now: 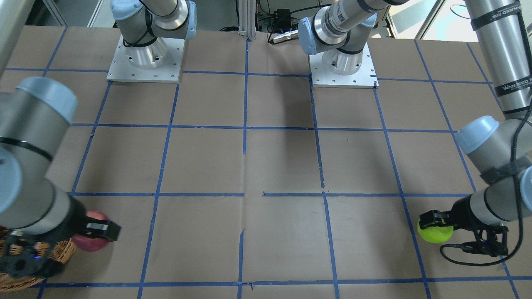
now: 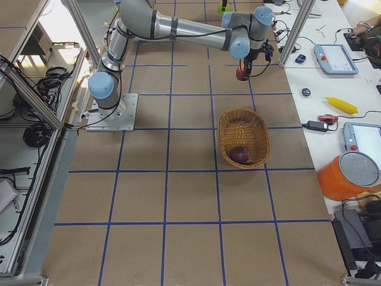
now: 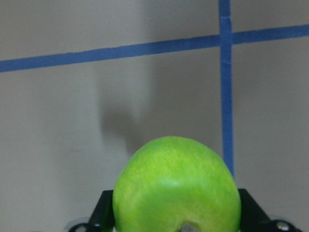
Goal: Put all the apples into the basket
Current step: 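Drop the red apple into the basket while the left carries the green apple, then set the green apple at the table center and open the left gripper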
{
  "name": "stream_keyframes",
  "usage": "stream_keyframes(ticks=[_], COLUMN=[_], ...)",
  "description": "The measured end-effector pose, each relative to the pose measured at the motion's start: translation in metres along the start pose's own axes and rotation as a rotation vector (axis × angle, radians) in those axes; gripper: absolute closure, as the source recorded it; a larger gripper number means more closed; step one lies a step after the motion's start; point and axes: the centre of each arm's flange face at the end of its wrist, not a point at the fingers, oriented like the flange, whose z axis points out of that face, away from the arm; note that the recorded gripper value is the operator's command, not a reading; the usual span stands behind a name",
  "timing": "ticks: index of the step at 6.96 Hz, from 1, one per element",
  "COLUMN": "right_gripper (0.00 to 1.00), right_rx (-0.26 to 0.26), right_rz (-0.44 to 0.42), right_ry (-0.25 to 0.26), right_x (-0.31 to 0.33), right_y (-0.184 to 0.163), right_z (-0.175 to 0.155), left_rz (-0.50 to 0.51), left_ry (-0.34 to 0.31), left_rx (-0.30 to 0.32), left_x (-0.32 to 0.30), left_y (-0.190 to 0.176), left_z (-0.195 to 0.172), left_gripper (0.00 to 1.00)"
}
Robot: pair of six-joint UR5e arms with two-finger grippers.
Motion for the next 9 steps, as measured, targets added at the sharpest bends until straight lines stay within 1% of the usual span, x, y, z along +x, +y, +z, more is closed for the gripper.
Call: stream_keyframes(ticks=[1,2,3,4,5,6,7,8,9], right_gripper=[1.0,1.0,0.97,0.9,0.83,0.67,0.14,0.0,0.0], right_rx=[-0.012,-0.038,-0.058,-0.073,-0.094,-0.117,-0.141,-0.167,-0.182], right_rz=[-0.033,-0.055,-0.068,-0.082,-0.093,-0.094,-0.095,-0.098,-0.102], right_ry=[0.004,0.012,0.017,0.015,0.006,-0.002,-0.011,-0.02,-0.023], right_x=[0.063,0.122,0.168,0.204,0.225,0.233,0.235,0.235,0.235], right_y=[-0.013,-0.022,-0.028,-0.031,-0.032,-0.031,-0.028,-0.025,-0.022], right_z=[0.011,0.033,0.057,0.079,0.099,0.112,0.121,0.128,0.131], left_rz=[-0.073,-0.156,-0.234,-0.303,-0.34,-0.337,-0.318,-0.298,-0.286], left_ry=[0.006,0.002,-0.009,-0.013,-0.004,0.015,0.037,0.056,0.062], left_rx=[-0.02,-0.033,-0.033,-0.022,-0.005,0.012,0.005,-0.005,-0.009], left_x=[0.041,0.1,0.173,0.257,0.337,0.404,0.45,0.477,0.488], left_y=[0.015,0.03,0.042,0.055,0.071,0.09,0.106,0.116,0.118], left_z=[-0.001,-0.004,-0.008,-0.009,-0.003,0.008,0.023,0.038,0.049], left_gripper=[0.69,0.69,0.69,0.68,0.68,0.67,0.39,0.02,0.0])
